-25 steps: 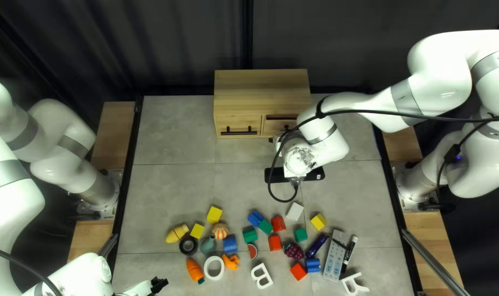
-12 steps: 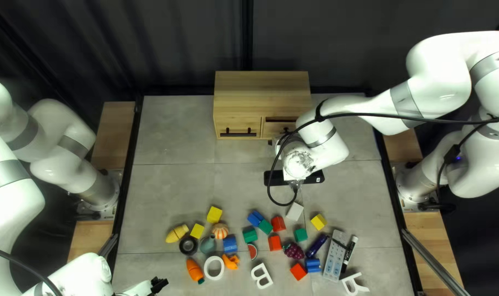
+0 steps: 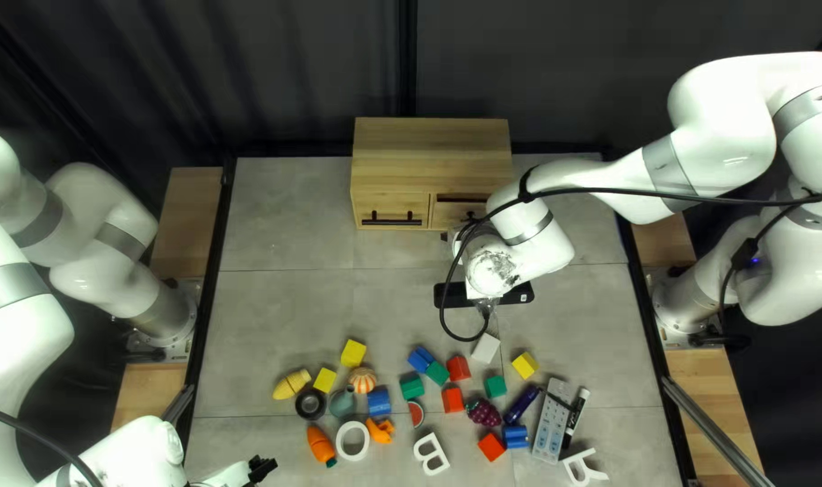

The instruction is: Open drawers and place objects into drawer and close

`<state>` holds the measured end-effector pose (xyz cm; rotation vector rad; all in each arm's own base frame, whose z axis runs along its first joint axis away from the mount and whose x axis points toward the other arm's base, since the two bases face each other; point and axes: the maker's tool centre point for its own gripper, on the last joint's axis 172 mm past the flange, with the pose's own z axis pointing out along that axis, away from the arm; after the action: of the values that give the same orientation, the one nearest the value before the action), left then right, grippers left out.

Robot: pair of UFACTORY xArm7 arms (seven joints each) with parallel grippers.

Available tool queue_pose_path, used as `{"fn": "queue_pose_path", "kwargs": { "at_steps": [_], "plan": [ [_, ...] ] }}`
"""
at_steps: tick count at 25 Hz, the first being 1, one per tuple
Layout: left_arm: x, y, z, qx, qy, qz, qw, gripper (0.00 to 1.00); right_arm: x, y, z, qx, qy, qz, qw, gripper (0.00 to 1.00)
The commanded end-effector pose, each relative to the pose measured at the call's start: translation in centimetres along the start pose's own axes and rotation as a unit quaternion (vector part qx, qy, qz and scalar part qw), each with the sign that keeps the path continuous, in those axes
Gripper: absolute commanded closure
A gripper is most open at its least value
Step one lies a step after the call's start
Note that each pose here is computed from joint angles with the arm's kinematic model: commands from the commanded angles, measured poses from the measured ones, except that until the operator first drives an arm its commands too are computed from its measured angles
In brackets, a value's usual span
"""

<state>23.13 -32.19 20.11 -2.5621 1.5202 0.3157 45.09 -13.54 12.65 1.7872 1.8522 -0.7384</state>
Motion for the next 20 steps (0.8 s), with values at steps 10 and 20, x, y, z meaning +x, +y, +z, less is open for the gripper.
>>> {"fn": "queue_pose_path", "kwargs": {
  "at_steps": [10, 20],
  "plan": [
    [0.0, 0.0, 0.0, 0.0, 0.0, 0.0, 1.0, 0.0, 0.49, -0.5, -0.56, -0.005, 0.003, -0.008, 0.9999, 0.89],
    [0.0, 0.0, 0.0, 0.0, 0.0, 0.0, 1.0, 0.0, -0.25, -0.85, -0.39, -0.005, 0.001, -0.013, 0.9999, 0.9]
  ]
}}
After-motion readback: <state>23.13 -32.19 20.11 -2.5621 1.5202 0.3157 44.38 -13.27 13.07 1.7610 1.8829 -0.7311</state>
